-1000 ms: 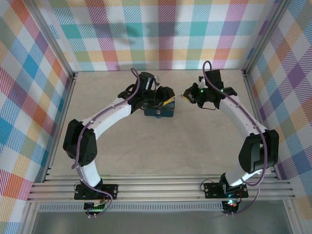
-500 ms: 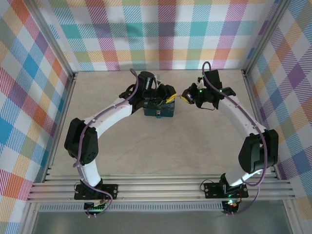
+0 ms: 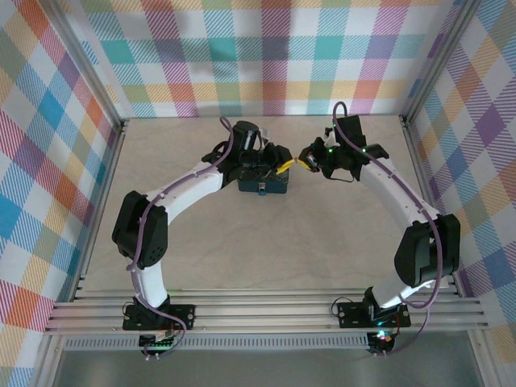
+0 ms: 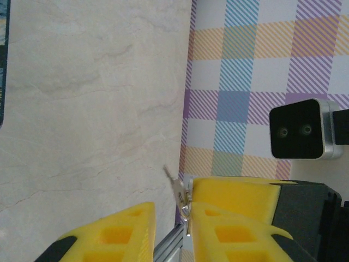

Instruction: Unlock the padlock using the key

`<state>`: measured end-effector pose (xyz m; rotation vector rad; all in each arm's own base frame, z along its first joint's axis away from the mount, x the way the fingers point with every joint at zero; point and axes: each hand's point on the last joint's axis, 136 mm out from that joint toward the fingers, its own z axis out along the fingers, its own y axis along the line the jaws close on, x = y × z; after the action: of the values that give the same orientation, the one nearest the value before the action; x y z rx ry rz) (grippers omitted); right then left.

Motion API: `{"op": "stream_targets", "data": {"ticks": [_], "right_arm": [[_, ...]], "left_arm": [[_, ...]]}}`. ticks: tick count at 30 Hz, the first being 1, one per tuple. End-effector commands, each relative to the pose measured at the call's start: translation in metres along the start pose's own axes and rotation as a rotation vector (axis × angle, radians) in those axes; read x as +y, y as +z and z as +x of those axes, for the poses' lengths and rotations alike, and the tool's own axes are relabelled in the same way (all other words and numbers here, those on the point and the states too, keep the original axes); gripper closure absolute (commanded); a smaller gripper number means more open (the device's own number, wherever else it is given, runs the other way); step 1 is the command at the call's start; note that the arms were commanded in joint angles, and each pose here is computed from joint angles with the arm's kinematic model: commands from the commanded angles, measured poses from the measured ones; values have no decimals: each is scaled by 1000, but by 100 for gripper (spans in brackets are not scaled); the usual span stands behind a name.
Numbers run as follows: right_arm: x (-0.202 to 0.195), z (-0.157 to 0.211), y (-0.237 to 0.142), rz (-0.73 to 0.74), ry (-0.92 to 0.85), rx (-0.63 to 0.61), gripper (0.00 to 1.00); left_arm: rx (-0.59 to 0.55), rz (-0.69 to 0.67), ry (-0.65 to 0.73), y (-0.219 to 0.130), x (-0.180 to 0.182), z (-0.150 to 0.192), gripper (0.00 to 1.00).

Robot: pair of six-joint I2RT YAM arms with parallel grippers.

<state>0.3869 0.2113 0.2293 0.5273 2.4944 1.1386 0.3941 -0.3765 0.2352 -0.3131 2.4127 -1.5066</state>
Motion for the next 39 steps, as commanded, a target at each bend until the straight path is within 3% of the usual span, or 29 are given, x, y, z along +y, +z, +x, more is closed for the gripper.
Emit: {"op": "stream_targets", "data": {"ticks": [1,5,10,13,16,21,29,33,39], "right_arm": [[25,-1,-8,-62,-22,-9,100],[24,0,-7,-57,-25,-8,100],[24,2,-5,-56,-29,-3,100],[25,2,-7,-62,-52,-8,100],[25,-2,-21,-32,-143,-59,75],[36,-11,-63,-42,-401,-168,60],[85,23,-89,-326,-849,2,54],[95,37,-92,-416,-913,75,54],[111,47,-89,-558,-904,160,64]], "left_arm": [[14,43,56,0,-19,0,78],[14,45,74,2,-19,-1,81],[15,56,108,4,-23,-3,99],[27,29,177,2,-23,-3,100],[37,-55,300,-8,-18,-4,100],[94,-151,561,-37,-18,-5,100],[234,-56,751,-80,-25,-5,100],[266,43,871,-98,-37,2,100],[319,160,1023,-119,-53,21,100]]}}
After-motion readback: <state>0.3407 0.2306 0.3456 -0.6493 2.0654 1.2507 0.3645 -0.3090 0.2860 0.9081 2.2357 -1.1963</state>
